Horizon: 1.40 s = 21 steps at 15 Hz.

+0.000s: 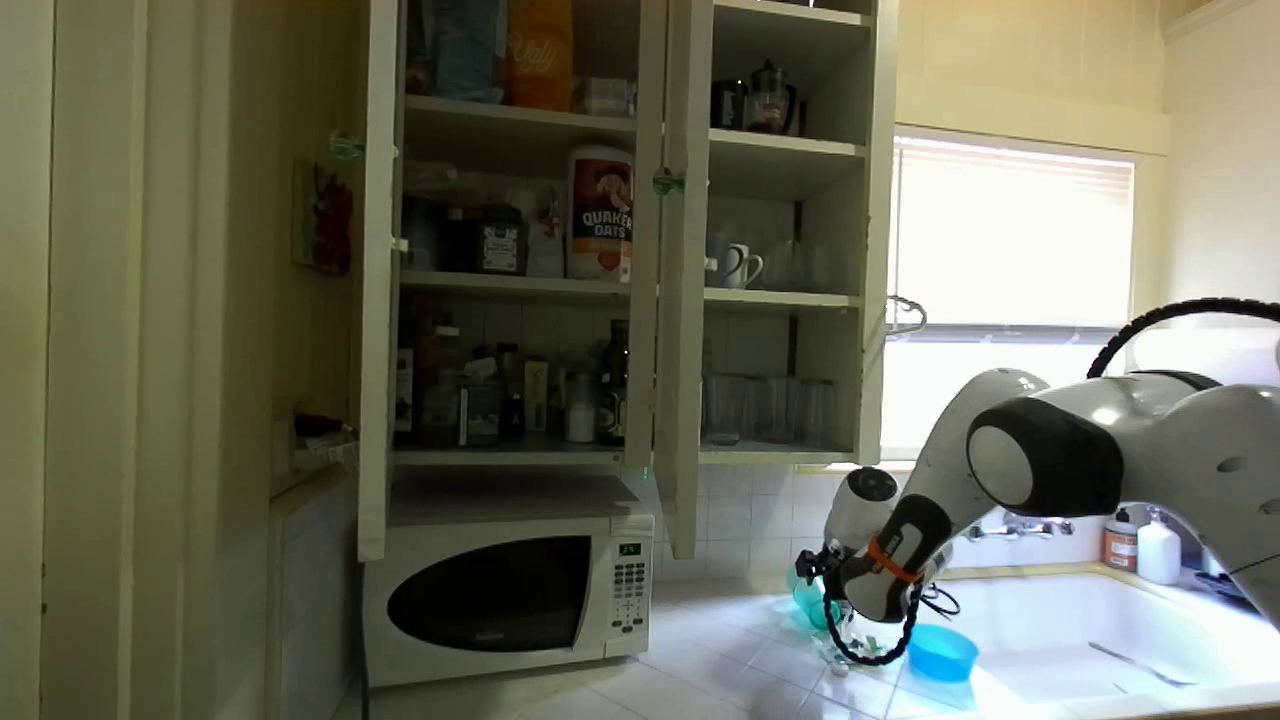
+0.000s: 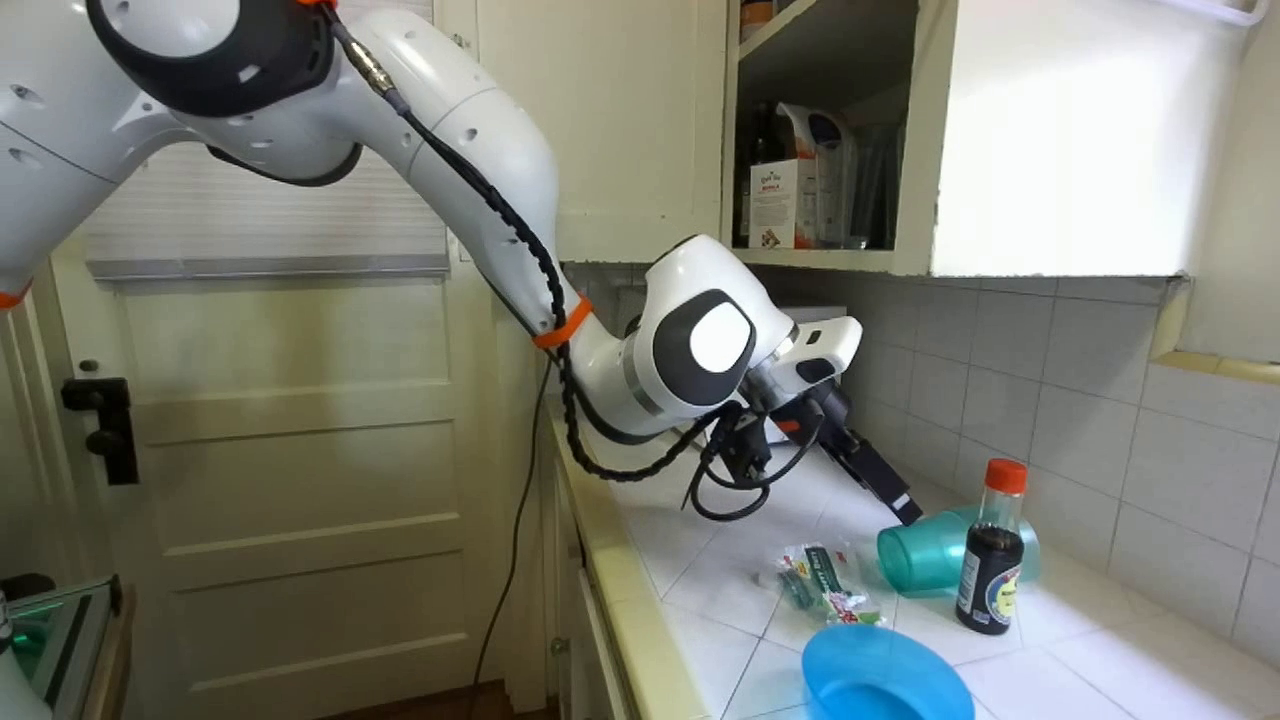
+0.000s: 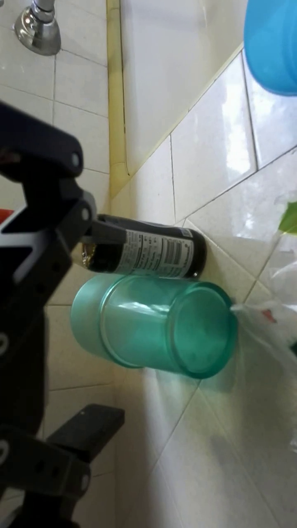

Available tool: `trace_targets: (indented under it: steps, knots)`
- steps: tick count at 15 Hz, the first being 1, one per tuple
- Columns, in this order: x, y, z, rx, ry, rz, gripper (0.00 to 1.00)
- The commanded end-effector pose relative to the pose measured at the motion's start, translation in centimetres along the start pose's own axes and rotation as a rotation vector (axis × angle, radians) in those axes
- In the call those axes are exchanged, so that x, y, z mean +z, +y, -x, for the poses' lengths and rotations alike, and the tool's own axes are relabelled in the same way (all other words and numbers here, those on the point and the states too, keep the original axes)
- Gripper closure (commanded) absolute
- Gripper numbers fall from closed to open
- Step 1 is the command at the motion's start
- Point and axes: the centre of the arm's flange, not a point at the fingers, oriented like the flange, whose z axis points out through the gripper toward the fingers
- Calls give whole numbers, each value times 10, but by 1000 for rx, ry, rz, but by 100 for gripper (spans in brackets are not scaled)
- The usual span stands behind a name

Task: Put the blue cup inside the upper cabinet on the left.

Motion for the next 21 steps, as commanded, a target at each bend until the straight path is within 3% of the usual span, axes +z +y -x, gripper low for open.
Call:
trace_targets:
  steps: [1,2,5,11,21]
  knots:
    - [40,-2,-17,56,-44,30,0]
    - [14,-1,-2,28,-22,13,0]
    - [15,-2,-3,16,-35,9,0]
    - [24,-2,-19,-19,-78,34,0]
    - [52,-5,-37,-78,-160,2,0]
